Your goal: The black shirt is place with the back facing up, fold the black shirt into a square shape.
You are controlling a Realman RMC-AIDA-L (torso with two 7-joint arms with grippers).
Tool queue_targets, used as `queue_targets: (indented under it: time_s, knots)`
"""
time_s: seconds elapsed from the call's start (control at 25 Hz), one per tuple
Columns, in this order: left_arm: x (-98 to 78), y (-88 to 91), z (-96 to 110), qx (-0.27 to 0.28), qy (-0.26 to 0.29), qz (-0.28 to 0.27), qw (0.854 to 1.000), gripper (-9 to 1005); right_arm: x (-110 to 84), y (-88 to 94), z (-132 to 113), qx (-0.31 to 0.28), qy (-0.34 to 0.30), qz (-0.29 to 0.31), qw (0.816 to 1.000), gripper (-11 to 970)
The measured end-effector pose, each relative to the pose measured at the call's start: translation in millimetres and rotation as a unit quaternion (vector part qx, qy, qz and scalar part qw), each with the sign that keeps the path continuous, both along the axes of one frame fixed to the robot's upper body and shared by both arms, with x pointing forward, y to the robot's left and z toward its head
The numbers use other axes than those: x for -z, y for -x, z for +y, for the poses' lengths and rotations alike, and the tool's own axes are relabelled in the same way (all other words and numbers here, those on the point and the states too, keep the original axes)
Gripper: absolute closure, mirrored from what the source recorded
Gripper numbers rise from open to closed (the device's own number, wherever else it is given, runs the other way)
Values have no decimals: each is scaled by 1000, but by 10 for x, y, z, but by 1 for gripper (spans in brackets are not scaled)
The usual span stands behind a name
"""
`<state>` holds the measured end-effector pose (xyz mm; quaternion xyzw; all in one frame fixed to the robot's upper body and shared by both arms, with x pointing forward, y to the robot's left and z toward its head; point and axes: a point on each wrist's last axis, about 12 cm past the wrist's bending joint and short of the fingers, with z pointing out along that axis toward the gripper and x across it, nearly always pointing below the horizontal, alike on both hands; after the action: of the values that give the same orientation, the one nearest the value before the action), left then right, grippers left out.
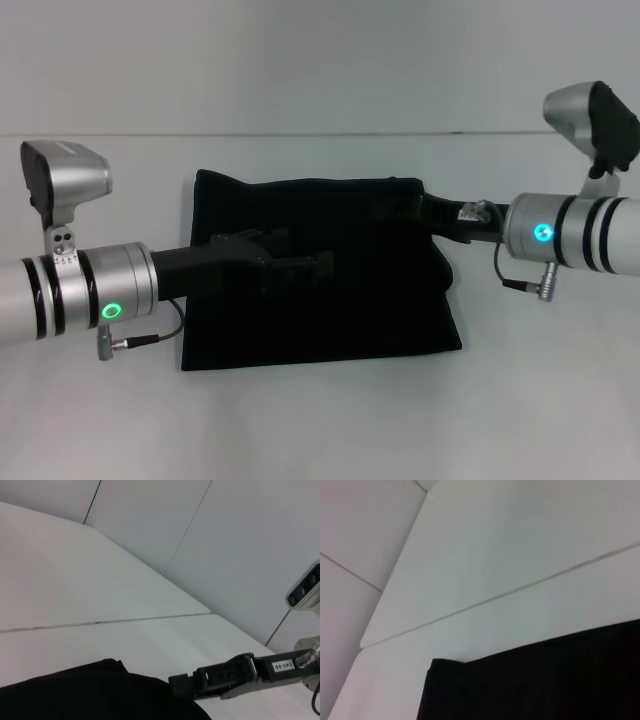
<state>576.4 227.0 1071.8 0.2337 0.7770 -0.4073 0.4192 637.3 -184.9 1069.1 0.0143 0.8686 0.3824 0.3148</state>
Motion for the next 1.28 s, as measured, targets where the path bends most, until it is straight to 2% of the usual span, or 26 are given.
queue_targets:
  time_s: [0.44, 0.64, 0.84, 1.28]
  knots:
    - [-8, -11, -19, 3, -1, -2, 1000, 46, -7, 36, -58, -11, -6, -21, 1000, 683]
    - [-7, -9, -21, 4, -1, -1, 1000, 46, -5, 34, -87, -7, -4, -24, 1000, 914]
    - [-2, -3, -20, 3, 0, 0, 1000, 46, -23, 42, -153, -4, -6, -35, 999, 953]
    - [9, 0, -31, -1, 2, 1, 1000, 47, 36, 81, -273, 12, -4, -26, 1000, 932]
